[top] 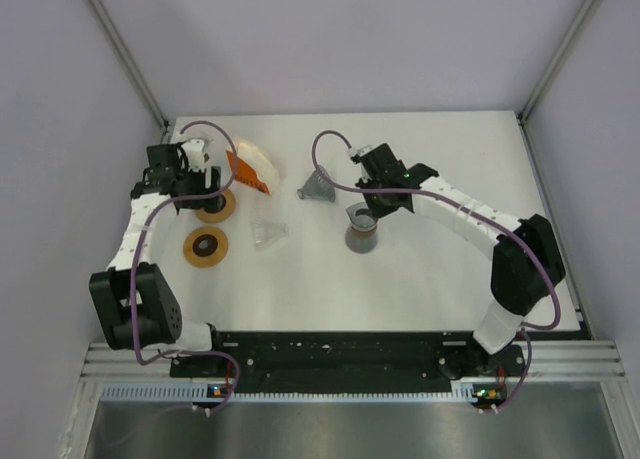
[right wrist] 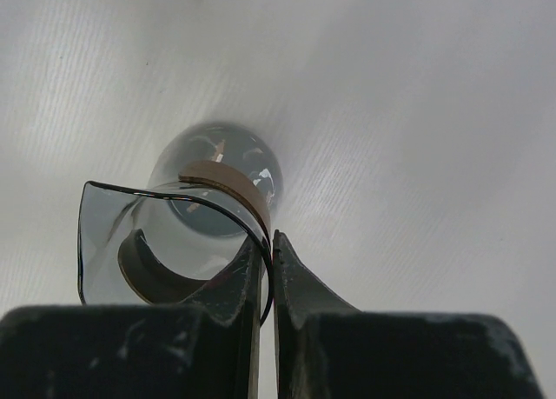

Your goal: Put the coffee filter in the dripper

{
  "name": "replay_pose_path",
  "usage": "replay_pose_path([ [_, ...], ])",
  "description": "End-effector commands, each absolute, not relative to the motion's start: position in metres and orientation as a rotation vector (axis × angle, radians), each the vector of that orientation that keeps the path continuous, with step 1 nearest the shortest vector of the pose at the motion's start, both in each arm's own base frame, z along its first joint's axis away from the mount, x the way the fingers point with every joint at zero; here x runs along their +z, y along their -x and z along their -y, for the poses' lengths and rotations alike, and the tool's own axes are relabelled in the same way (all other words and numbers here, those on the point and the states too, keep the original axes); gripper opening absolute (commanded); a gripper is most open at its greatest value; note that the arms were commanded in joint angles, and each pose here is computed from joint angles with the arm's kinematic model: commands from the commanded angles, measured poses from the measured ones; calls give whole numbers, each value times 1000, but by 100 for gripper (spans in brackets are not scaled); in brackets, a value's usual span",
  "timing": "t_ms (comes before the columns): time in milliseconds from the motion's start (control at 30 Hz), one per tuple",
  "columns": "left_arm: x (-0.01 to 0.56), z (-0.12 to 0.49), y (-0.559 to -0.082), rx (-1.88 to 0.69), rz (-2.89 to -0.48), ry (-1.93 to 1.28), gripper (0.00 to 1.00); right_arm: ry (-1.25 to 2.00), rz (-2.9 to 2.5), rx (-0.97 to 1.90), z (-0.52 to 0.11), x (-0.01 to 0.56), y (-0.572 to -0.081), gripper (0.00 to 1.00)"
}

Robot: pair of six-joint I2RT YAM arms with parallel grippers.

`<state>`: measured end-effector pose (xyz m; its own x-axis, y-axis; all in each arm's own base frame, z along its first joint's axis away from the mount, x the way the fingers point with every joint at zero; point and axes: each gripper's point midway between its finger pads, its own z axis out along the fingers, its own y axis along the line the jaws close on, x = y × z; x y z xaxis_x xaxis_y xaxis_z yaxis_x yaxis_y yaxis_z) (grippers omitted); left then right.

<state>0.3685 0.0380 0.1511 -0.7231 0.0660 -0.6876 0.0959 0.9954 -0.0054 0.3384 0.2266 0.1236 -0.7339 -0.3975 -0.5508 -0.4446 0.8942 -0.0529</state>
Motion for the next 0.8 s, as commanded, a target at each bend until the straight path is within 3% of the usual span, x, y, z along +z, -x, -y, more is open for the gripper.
replay_pose_path([
  [0, 159, -44, -379, -17, -2371, -157, 82, 568, -2465, 183, -235, 127, -326, 0],
  [67, 155, -44, -380, -21, -2386, -157, 82, 565, -2458, 195, -239, 128, -326, 6],
  [233, 144, -44, -379, -29, -2417, -172, 80, 599, -2435, 231, -251, 137, -326, 36],
  [367, 147, -43, -383, -40, -2410, -183, 79, 606, -2397, 256, -255, 154, -326, 48],
  [533, 148, -45, -394, -19, -2376, -205, 74, 577, -2312, 269, -250, 189, -326, 55],
  [667, 137, -50, -414, -4, -2378, -254, 52, 555, -2248, 226, -240, 209, -329, 58],
  [767, 122, -53, -425, -11, -2457, -252, 50, 538, -2232, 180, -230, 213, -328, 59],
])
